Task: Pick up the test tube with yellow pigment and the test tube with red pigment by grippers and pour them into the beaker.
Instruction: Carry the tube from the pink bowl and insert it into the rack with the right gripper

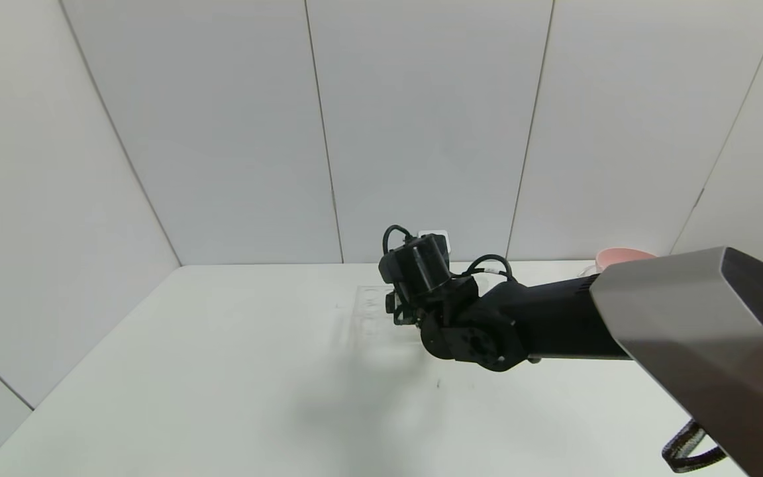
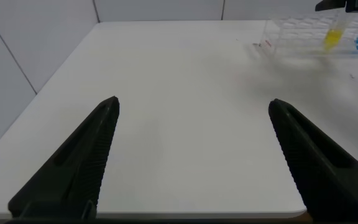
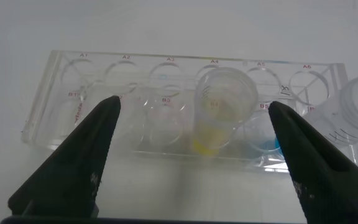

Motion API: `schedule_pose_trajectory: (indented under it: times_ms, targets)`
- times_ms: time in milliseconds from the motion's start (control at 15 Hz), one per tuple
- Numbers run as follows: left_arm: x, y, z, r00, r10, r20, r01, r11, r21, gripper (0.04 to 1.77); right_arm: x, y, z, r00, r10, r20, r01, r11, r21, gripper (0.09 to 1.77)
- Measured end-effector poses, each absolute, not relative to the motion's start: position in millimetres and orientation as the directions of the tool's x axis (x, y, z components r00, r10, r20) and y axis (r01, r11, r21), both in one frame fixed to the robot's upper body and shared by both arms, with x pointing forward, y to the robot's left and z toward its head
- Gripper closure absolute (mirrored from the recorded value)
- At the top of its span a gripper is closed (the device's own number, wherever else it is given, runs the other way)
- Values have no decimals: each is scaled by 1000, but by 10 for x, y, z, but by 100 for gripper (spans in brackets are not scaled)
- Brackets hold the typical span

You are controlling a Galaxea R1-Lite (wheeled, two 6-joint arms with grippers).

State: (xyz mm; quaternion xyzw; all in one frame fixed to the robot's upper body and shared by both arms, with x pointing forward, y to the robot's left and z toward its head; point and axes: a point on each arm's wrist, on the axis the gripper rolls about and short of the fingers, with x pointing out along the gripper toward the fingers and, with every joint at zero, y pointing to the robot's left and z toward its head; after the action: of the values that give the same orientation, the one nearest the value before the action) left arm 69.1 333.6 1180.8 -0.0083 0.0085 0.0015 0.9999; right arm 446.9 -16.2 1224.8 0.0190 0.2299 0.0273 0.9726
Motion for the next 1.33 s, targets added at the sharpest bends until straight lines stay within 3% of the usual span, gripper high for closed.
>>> schedule_pose_trajectory:
  times_ms: [1000, 1200, 1333]
  targets:
    - [691, 3336, 11808, 1000, 2, -17, -3, 1000, -17, 9, 4696, -245, 12142, 896, 26, -443, -20, 1000, 20, 17]
    - [691, 3336, 11808, 1000, 3, -17, -3, 1000, -17, 9, 4683, -248, 12176, 897, 33, -441, -23, 999, 28, 69]
    - [691, 3336, 11808, 1000, 2, -17, -3, 1000, -17, 9, 4668, -237, 12178, 897, 36, -442, -28, 999, 25, 93]
